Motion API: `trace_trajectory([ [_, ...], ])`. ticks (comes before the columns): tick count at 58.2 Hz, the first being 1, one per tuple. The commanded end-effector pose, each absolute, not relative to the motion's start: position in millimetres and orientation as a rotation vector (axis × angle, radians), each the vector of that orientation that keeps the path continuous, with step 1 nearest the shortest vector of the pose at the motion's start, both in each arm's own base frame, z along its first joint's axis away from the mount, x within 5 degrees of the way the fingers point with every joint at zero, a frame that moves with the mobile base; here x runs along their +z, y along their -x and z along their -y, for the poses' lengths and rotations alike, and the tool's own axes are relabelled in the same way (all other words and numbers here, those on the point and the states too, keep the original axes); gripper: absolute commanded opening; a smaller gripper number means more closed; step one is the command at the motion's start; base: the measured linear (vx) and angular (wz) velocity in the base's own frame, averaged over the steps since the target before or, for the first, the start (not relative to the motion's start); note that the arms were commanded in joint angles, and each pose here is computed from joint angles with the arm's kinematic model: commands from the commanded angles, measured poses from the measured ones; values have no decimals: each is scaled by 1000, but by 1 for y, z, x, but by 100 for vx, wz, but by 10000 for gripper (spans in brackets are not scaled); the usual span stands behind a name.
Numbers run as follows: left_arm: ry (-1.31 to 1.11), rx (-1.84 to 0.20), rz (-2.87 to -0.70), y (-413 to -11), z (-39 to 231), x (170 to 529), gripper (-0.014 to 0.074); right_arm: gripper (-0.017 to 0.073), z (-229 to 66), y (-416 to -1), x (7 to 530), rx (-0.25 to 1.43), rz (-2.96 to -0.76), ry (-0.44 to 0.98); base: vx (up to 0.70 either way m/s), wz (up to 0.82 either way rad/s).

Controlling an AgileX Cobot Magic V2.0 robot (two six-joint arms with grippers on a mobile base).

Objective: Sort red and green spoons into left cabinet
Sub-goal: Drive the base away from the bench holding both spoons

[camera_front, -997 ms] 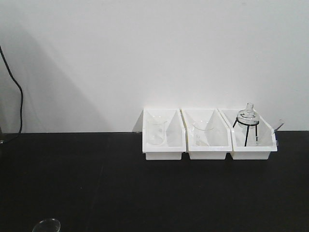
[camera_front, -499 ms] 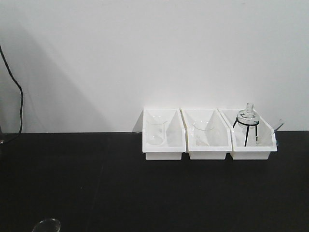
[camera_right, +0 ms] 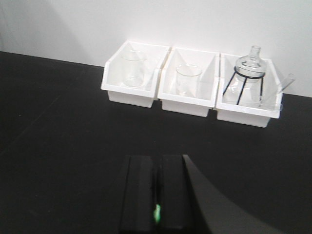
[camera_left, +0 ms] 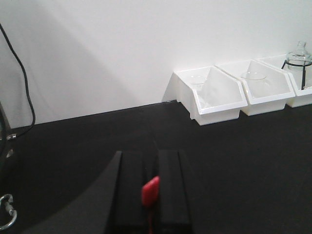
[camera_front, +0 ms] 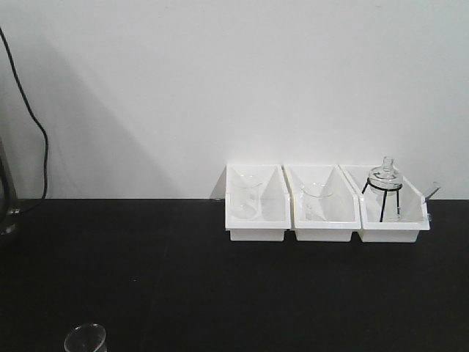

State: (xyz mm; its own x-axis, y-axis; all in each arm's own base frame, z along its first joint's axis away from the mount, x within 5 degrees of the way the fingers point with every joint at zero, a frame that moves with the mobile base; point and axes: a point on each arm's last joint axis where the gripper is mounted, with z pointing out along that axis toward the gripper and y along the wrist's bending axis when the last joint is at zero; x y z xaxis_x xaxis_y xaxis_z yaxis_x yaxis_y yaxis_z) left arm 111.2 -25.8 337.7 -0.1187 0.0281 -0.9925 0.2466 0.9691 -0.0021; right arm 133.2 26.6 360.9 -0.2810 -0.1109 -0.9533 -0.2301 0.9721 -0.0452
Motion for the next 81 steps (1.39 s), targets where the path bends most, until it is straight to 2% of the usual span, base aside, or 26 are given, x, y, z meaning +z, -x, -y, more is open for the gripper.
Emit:
trace_trajectory([
  [1,-170,-182,-1598,-112,24,352,-3,-3,-26,-133,378,109,-1753,231,-5,16],
  [22,-170,-182,-1598,-112,24,352,-3,-3,-26,-133,378,109,-1753,231,-7,30],
  [81,-170,-182,-1598,-112,24,352,-3,-3,-26,-133,378,109,-1753,231,-13,50],
])
